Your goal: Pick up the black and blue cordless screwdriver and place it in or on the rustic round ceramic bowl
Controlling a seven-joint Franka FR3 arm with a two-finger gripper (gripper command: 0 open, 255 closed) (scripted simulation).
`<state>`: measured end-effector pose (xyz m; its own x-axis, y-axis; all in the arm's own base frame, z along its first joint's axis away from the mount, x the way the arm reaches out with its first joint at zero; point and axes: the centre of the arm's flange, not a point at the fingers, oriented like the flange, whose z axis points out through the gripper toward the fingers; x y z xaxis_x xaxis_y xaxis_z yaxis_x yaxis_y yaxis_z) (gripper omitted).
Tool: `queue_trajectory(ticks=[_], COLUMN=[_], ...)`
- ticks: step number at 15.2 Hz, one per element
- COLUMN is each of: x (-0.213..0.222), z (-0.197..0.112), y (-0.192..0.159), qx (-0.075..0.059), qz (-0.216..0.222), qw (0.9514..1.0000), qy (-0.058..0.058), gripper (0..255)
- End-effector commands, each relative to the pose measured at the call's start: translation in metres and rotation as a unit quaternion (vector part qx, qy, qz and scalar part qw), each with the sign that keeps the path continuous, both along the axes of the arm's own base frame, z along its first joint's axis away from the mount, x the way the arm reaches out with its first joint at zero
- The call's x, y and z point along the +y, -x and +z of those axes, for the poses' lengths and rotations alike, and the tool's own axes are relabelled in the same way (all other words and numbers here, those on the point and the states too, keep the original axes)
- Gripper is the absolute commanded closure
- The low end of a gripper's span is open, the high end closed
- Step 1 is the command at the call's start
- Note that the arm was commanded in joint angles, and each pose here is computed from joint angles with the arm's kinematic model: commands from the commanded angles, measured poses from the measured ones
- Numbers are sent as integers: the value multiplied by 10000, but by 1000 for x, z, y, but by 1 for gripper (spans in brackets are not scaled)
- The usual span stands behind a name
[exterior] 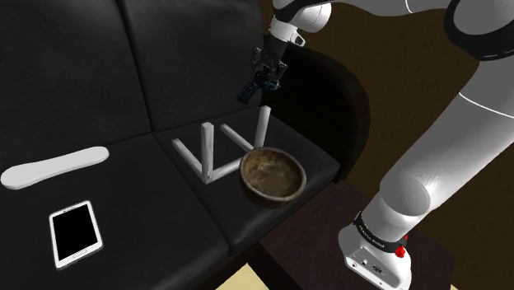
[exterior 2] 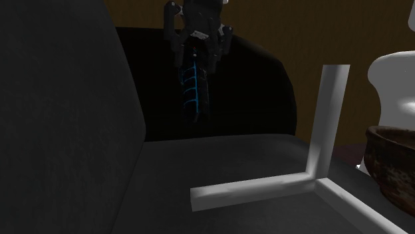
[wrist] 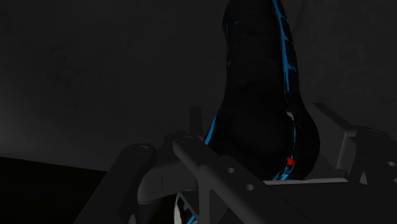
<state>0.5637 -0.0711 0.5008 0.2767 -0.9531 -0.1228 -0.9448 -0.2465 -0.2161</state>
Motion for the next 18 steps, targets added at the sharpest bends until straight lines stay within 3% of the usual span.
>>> queue_trajectory(ticks=[1, 10, 18], x=[0, 0, 67], z=[10, 57, 72], y=[1, 1, 81], qx=[-2, -2, -2], qz=[0, 0, 0], qw=[10000, 10000, 10000], qy=[1, 1, 1], gripper=[255, 255, 255])
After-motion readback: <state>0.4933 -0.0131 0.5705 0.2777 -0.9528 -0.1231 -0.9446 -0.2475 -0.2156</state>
